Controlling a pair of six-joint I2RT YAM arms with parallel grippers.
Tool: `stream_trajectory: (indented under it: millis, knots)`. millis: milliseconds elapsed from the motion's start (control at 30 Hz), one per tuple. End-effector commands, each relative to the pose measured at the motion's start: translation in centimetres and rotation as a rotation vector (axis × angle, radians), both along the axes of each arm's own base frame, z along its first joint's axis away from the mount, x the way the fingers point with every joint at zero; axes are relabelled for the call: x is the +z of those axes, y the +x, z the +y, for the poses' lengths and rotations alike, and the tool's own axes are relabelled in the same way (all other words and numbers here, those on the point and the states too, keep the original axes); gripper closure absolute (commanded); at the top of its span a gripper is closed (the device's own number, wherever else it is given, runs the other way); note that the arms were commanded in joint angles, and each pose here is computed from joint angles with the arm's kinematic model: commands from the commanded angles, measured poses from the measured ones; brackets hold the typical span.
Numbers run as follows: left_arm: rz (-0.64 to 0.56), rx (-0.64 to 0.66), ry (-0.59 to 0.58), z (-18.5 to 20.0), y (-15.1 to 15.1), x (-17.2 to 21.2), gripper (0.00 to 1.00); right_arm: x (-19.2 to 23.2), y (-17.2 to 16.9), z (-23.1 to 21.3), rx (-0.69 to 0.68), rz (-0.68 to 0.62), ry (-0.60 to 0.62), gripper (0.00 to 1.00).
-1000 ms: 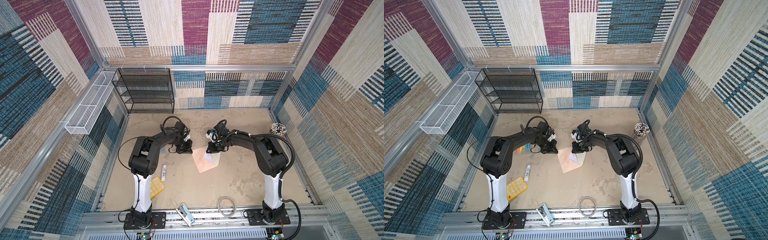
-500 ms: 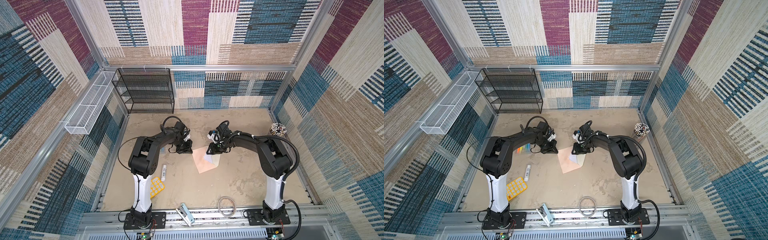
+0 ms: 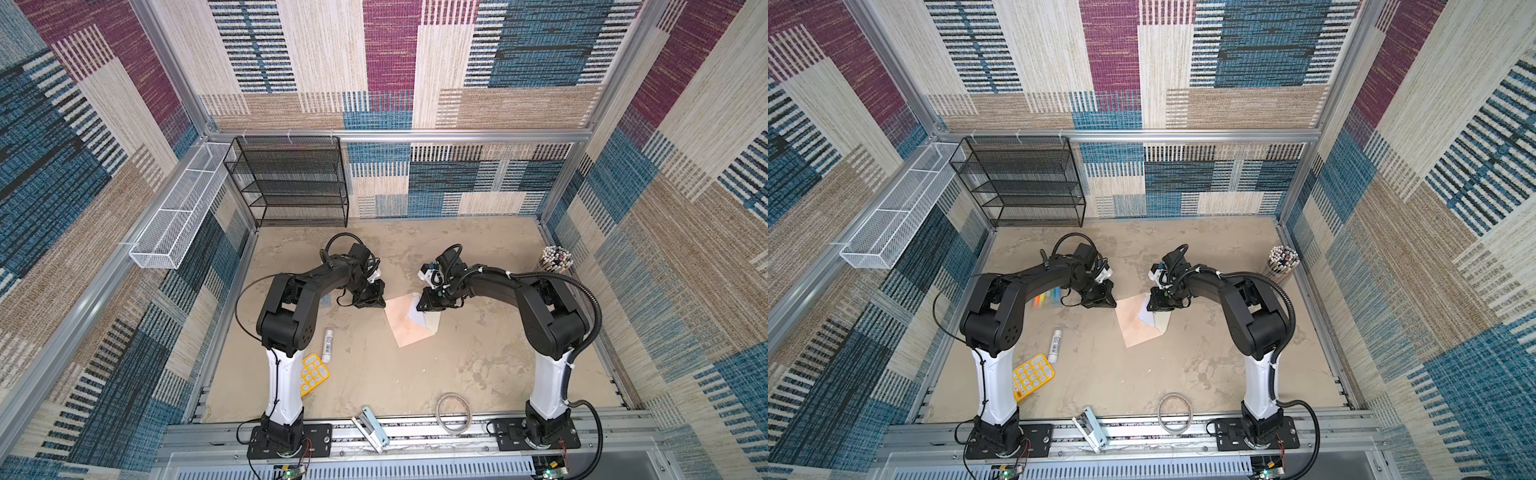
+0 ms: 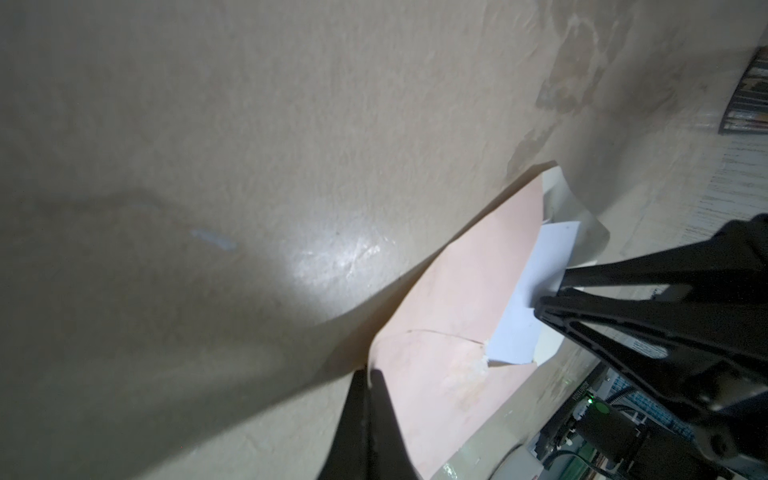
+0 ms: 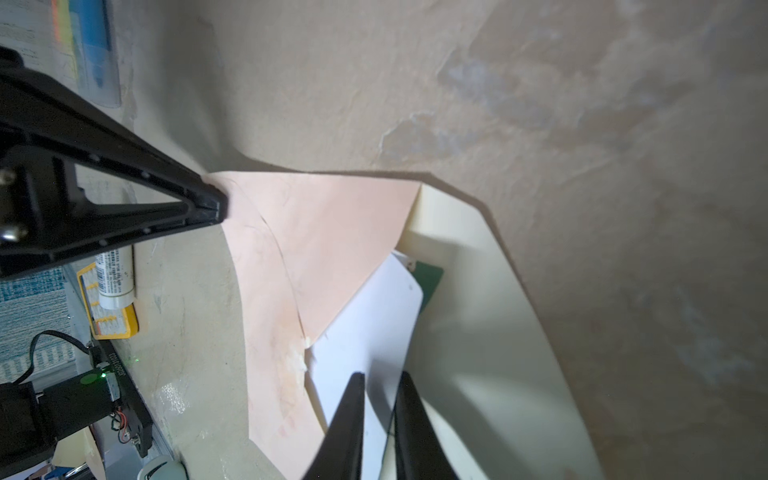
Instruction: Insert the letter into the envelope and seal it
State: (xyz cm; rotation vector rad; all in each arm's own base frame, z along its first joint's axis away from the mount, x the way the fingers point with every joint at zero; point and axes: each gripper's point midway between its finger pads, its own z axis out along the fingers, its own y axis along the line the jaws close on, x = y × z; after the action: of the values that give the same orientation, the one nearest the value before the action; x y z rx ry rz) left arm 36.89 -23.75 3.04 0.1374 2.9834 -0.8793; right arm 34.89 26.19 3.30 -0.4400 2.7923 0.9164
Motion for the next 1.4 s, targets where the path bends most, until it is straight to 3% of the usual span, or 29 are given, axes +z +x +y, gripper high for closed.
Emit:
stream_trajectory:
  millis: [0,667,867,967,1033,1167,1367]
  knots:
    - [-0.013,-0.020,-0.009,-0.2,0.1,0.1,1.00,0.2,0.6,0.7,0.004,-0.013,0.029,0.86]
    - [-0.026,-0.023,-0.012,-0.4,0.5,0.5,1.00,0.0,0.6,2.2,0.054,-0.007,0.057,0.93]
    - [-0.029,-0.026,-0.008,-0.3,0.6,0.6,1.00,0.6,0.8,1.4,0.032,-0.024,0.025,0.84]
    - [-0.033,-0.027,-0.007,-0.3,0.6,0.6,1.00,0.5,0.5,0.9,0.022,-0.019,0.009,0.71]
    - [-0.030,-0.027,-0.007,-0.2,0.5,0.6,1.00,0.4,0.3,0.6,0.014,-0.017,0.001,0.70]
    - [-0.029,-0.027,-0.008,-0.2,0.5,0.6,1.00,0.4,0.2,0.1,-0.006,-0.010,-0.006,0.71]
    - [-0.028,-0.026,-0.010,-0.3,0.5,0.5,1.00,0.0,-0.1,0.3,-0.005,0.008,0.015,0.86]
